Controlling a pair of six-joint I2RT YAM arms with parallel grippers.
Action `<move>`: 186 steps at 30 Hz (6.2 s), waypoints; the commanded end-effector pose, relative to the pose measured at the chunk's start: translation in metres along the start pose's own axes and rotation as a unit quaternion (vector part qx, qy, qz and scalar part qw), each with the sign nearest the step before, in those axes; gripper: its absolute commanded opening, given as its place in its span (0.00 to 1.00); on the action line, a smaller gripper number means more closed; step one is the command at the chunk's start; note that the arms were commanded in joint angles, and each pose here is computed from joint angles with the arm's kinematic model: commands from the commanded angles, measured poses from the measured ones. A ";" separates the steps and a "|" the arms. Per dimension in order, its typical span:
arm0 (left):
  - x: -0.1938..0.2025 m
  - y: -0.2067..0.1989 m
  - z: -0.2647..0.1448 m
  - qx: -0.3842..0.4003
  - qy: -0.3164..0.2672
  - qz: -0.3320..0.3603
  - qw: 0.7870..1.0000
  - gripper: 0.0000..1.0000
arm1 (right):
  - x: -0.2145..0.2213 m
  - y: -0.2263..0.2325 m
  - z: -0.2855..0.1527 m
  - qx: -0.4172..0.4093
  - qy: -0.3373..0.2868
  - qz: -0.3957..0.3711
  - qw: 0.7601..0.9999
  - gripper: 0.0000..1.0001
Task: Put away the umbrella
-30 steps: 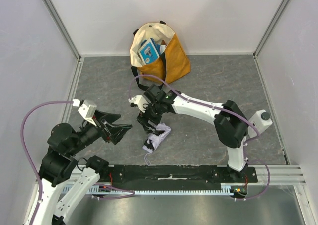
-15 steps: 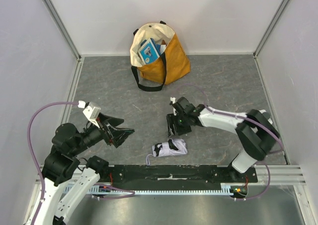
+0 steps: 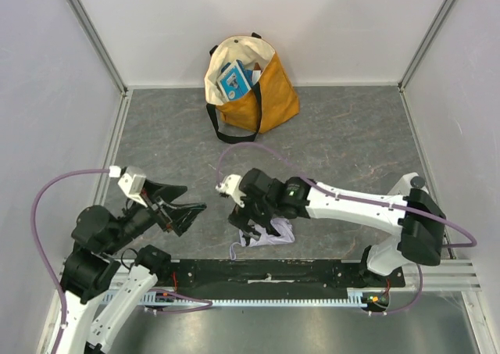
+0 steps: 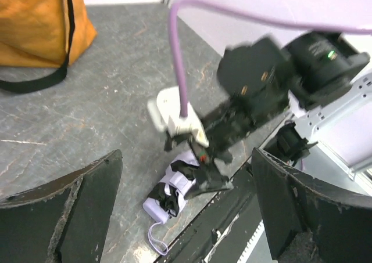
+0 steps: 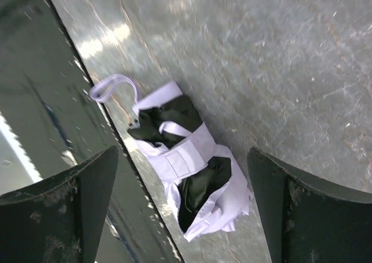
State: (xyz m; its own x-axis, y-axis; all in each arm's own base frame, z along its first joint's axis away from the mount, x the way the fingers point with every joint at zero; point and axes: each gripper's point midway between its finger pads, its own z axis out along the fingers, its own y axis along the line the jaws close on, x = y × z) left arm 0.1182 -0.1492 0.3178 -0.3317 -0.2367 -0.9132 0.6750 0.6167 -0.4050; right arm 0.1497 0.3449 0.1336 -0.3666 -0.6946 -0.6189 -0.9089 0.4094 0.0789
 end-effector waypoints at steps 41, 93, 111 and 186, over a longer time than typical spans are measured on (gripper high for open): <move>-0.004 0.008 0.012 -0.016 -0.011 -0.037 0.999 0.99 | 0.084 -0.167 0.037 0.049 0.060 0.346 0.935 0.98; -0.040 0.017 -0.030 -0.102 -0.088 -0.004 0.991 0.95 | 0.063 -0.144 0.012 0.394 0.026 0.213 0.894 0.20; -0.032 0.018 -0.009 -0.078 -0.074 -0.023 0.994 0.95 | 0.062 -0.289 -0.002 -0.017 -0.157 0.498 0.853 0.28; -0.038 0.002 -0.004 -0.043 -0.061 -0.037 0.997 0.95 | 0.007 -0.253 -0.181 0.390 -0.165 0.325 0.846 0.94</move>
State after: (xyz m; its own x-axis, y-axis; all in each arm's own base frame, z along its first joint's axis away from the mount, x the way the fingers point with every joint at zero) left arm 0.1334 -0.1297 0.3287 -0.3062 -0.3329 -0.8919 0.5540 0.6996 -0.4513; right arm 0.3701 0.1138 0.1912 -0.6854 -0.1691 -0.7083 -0.0193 0.9765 -0.2145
